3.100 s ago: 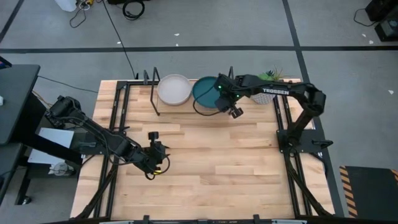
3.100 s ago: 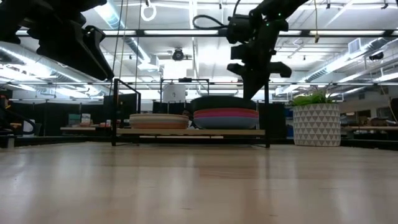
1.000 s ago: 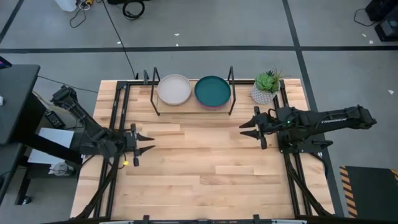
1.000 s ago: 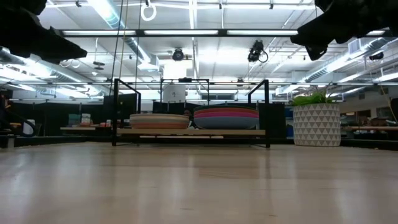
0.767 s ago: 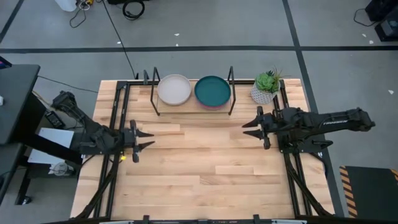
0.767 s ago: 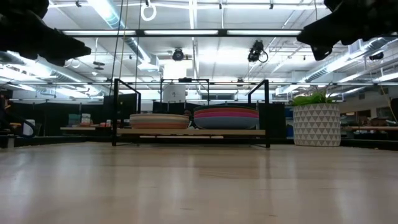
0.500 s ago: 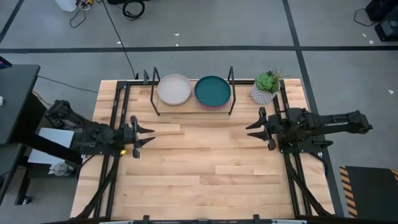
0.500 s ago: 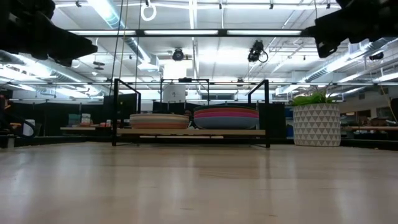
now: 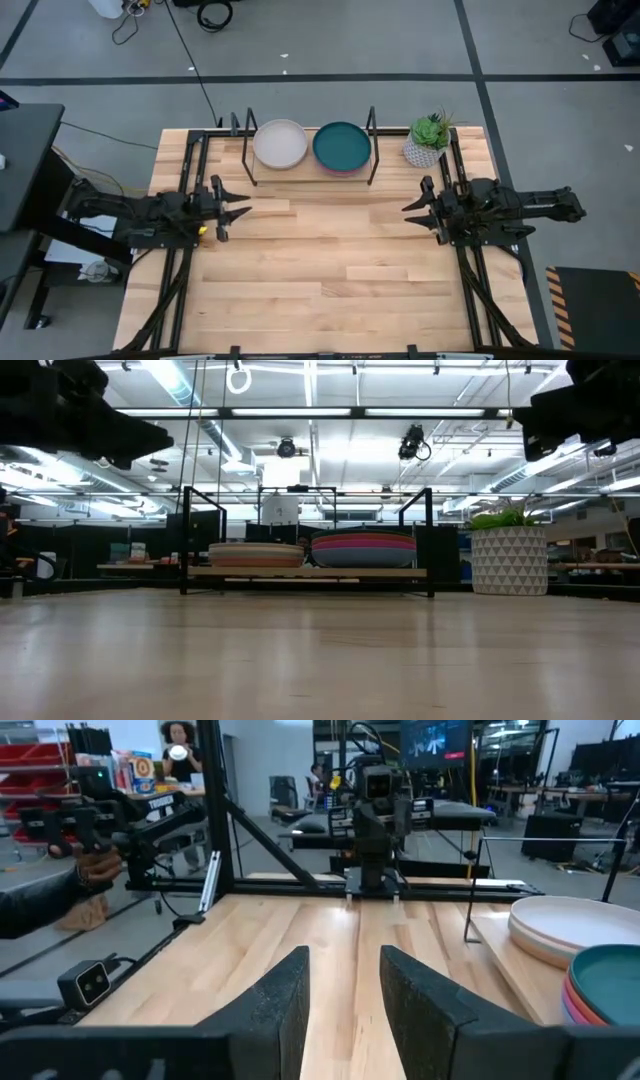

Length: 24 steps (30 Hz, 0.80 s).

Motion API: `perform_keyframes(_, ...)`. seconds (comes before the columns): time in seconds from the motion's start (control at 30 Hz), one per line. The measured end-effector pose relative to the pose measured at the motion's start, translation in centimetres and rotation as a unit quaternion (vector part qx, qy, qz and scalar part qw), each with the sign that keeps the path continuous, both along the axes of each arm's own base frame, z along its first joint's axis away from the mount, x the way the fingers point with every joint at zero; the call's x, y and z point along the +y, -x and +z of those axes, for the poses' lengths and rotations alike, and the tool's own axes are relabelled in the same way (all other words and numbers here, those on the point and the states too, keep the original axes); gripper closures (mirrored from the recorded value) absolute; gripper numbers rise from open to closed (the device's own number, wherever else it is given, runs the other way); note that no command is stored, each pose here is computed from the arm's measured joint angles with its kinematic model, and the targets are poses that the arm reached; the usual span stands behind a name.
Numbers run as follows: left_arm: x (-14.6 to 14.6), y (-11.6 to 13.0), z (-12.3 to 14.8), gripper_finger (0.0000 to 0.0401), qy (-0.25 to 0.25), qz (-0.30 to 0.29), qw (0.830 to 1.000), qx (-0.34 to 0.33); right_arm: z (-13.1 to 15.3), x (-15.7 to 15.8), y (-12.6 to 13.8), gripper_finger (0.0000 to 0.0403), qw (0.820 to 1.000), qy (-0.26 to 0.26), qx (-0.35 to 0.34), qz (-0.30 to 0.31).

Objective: Place and stack plates onto a shelf
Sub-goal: Return to Home Position

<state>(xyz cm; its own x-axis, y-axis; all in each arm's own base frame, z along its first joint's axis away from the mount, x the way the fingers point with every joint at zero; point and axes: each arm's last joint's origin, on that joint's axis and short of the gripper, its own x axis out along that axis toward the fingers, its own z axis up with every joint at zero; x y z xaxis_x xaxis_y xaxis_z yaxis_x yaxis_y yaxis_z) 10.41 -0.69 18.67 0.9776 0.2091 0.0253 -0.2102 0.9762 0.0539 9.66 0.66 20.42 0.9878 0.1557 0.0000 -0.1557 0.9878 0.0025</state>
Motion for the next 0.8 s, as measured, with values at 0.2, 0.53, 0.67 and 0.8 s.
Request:
perform_keyframes(0.2,0.6,-0.2,-1.8,0.026,0.001,0.025,1.0,0.011,-1.2,0.0,0.3,0.0273,1.0,-0.009,-0.008,-0.001)
perform_keyframes(0.53,0.4,-0.2,-1.9,0.026,0.0,0.015,1.0,0.014,-3.6,-0.1,0.0,0.0273,1.0,-0.002,-0.017,-0.01)
perform_keyframes(0.67,0.1,-0.2,-2.2,0.026,-0.001,-0.011,1.0,0.027,-3.5,-0.1,-0.1,0.0273,1.0,-0.004,-0.018,-0.01)
perform_keyframes(0.8,-0.3,-0.2,-2.2,0.026,-0.001,-0.046,0.999,0.028,-3.5,-0.1,-0.1,0.0273,0.999,-0.016,-0.018,-0.021)
